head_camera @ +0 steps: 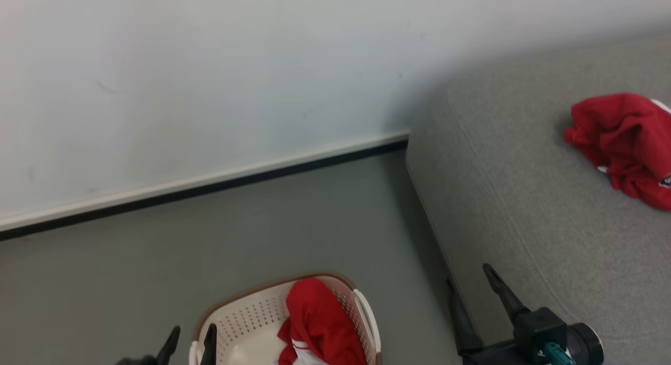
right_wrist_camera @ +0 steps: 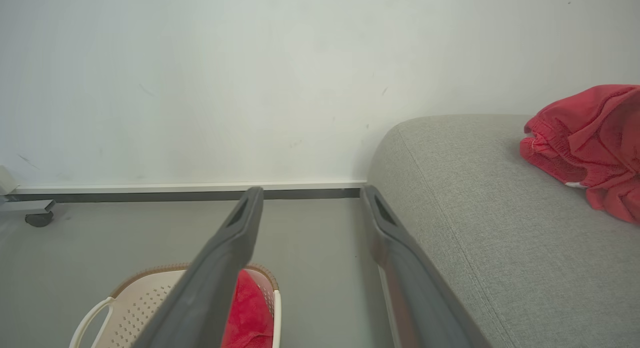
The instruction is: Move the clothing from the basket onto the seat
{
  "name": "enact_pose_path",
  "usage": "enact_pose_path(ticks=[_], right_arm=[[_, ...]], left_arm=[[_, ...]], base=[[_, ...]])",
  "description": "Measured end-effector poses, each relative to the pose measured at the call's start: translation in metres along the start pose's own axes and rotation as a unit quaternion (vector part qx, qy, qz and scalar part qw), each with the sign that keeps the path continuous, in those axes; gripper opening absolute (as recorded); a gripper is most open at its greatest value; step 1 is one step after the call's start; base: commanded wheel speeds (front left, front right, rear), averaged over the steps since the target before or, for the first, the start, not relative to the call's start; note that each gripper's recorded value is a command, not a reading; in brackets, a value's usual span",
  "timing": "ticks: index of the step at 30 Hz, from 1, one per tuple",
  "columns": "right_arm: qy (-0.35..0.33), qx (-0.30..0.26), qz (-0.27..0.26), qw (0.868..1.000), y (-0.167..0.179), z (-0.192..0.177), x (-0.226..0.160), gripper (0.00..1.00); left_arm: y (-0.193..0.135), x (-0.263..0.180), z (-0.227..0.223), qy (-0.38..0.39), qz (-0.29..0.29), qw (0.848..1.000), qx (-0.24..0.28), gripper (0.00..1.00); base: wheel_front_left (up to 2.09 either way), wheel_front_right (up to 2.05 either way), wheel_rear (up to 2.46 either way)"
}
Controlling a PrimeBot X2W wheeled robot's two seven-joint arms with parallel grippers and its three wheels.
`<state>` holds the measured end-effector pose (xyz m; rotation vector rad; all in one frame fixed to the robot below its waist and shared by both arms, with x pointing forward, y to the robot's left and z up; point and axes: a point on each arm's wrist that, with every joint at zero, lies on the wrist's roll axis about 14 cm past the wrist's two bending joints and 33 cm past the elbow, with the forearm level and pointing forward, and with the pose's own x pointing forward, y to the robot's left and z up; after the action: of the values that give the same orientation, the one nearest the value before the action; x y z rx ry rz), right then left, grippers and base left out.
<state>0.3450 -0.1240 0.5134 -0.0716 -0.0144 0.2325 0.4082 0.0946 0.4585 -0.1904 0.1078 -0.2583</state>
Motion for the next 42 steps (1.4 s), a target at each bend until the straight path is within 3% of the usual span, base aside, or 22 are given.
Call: enact_pose_path(ticks=[8, 20, 28, 42], right_arm=[[0.018, -0.002, -0.013, 1.0, -0.014, -0.022, 0.018, 1.0], [0.097, 0.018, -0.051, 0.994, -0.042, -0.088, 0.029, 1.0], [0.145, 0.047, -0.067, 0.986, -0.048, -0.125, 0.027, 1.0], [0.209, 0.061, -0.118, 0.969, -0.068, -0.16, 0.001, 1.0]], left_arm=[[-0.03, 0.065, -0.047, 0.079, -0.075, 0.994, 0.014, 1.0], [-0.045, 0.129, -0.143, 0.196, -0.104, 0.975, -0.005, 1.0], [-0.044, 0.141, -0.215, 0.274, -0.093, 0.957, -0.032, 1.0], [-0.082, 0.127, -0.3, 0.381, -0.13, 0.914, -0.056, 1.0]], base=[[0.0, 0.0, 0.0], [0.0, 0.0, 0.0], [0.0, 0.0, 0.0], [0.0, 0.0, 0.0]])
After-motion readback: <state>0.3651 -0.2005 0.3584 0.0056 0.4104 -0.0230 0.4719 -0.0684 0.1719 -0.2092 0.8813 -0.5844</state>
